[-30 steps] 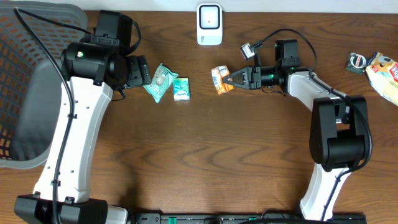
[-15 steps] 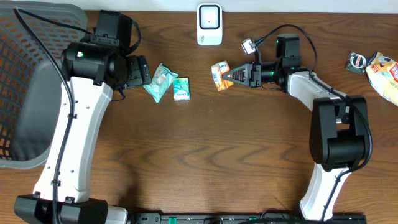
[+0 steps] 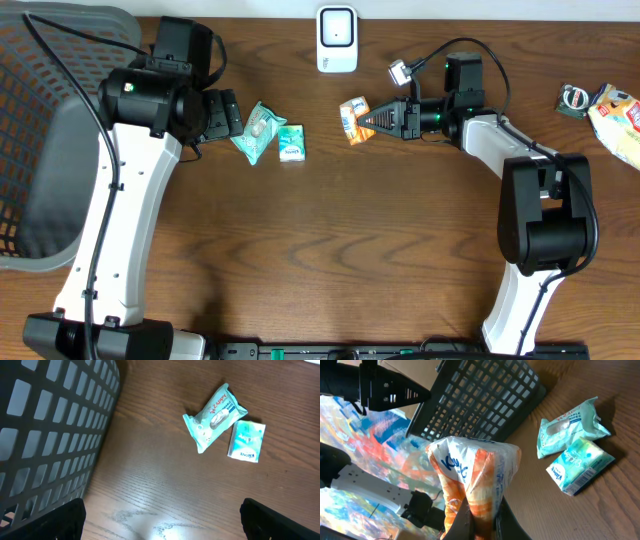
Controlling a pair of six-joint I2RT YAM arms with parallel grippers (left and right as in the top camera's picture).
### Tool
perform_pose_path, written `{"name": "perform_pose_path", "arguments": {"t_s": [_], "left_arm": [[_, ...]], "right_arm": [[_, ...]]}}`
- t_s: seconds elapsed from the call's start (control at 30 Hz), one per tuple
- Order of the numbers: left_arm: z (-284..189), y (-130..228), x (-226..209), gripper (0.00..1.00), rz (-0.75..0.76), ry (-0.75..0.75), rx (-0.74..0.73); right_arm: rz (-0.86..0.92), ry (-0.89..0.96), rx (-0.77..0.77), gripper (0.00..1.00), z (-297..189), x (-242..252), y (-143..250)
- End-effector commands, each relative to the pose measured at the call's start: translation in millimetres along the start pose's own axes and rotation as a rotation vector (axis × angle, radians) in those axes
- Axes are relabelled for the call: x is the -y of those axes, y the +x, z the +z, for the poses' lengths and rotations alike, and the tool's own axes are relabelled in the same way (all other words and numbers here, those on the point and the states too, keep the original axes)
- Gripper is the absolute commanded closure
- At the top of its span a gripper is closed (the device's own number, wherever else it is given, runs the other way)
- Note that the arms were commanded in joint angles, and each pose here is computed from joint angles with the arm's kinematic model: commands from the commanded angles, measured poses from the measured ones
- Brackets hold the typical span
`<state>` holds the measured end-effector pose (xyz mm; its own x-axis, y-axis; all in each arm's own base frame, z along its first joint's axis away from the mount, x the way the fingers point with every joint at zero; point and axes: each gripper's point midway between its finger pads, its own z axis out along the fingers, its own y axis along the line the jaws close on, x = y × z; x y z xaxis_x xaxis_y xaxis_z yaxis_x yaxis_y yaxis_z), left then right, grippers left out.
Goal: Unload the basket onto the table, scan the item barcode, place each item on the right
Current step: 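Lift the orange pack and hold it raised mid-table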
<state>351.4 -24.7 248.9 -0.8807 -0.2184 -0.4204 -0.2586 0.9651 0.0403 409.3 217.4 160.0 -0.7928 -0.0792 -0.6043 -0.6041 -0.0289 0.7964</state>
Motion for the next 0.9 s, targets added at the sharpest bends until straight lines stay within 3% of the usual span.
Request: {"name": "perform_pose_path", "arguments": {"t_s": [0.0,0.87], "left_arm": [[0.3,0.1,-2.8,0.02,-0.01,-0.013,0.002],[0.3,0.1,-2.8,0.02,-0.01,-0.013,0.002]], "right_arm": [[-0.053,-0.023,-0.002,0.99,-1.4,-15.2,-6.2],[-0.038,0.002,0.003,0.99,-1.2,-10.9,-6.8]]}}
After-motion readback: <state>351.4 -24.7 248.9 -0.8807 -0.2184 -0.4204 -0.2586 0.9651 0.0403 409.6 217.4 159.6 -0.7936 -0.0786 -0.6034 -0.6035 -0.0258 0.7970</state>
